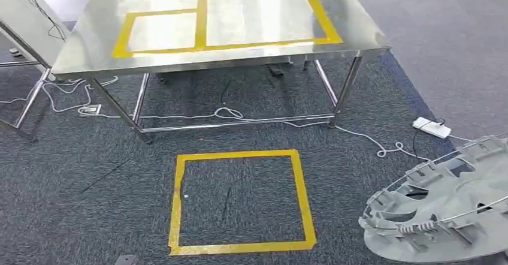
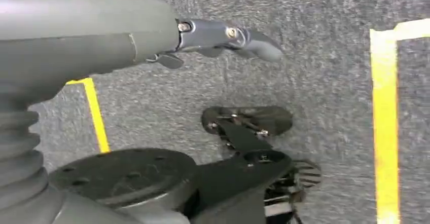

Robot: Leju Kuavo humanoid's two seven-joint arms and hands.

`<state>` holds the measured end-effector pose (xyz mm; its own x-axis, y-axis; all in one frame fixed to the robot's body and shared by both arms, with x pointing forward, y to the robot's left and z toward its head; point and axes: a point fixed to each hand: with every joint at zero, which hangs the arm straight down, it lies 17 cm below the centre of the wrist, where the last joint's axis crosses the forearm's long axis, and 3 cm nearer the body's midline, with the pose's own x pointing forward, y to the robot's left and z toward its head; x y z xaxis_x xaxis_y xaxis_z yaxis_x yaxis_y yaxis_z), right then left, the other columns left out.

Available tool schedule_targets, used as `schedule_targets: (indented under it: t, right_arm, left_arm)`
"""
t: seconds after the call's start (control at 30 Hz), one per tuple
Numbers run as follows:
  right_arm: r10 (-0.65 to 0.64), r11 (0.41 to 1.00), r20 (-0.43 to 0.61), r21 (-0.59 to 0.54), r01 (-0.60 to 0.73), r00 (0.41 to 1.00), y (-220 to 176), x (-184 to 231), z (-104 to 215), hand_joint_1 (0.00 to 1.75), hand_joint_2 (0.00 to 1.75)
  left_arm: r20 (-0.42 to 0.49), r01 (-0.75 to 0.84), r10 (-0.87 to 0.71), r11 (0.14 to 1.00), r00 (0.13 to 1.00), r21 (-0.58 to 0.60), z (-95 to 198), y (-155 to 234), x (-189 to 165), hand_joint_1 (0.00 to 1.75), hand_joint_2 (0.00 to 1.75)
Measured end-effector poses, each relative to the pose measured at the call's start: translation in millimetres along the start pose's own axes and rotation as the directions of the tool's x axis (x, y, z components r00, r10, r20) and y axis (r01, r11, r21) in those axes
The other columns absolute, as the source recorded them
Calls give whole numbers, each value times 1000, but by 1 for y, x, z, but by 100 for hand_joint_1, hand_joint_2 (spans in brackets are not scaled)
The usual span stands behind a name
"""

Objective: Take the parts from the cabinet and place them on the table.

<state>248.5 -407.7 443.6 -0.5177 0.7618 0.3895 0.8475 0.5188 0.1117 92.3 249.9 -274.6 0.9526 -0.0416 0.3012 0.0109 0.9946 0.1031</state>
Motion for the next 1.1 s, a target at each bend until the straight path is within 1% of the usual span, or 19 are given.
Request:
schedule_targets:
  t: [0.37, 1.1]
  right_arm:
    - [5, 1000, -14, 4, -5, 1000, -1, -7, 3, 175, 175]
    - [-10, 1000, -7, 19, 10, 1000, 2, -9, 2, 175, 175]
  left_arm:
    - [-8, -1, 1, 1000, 1000, 9, 1, 1, -7, 0, 175]
    - [-2, -11, 11, 1000, 1000, -3, 0, -1, -1, 0, 175]
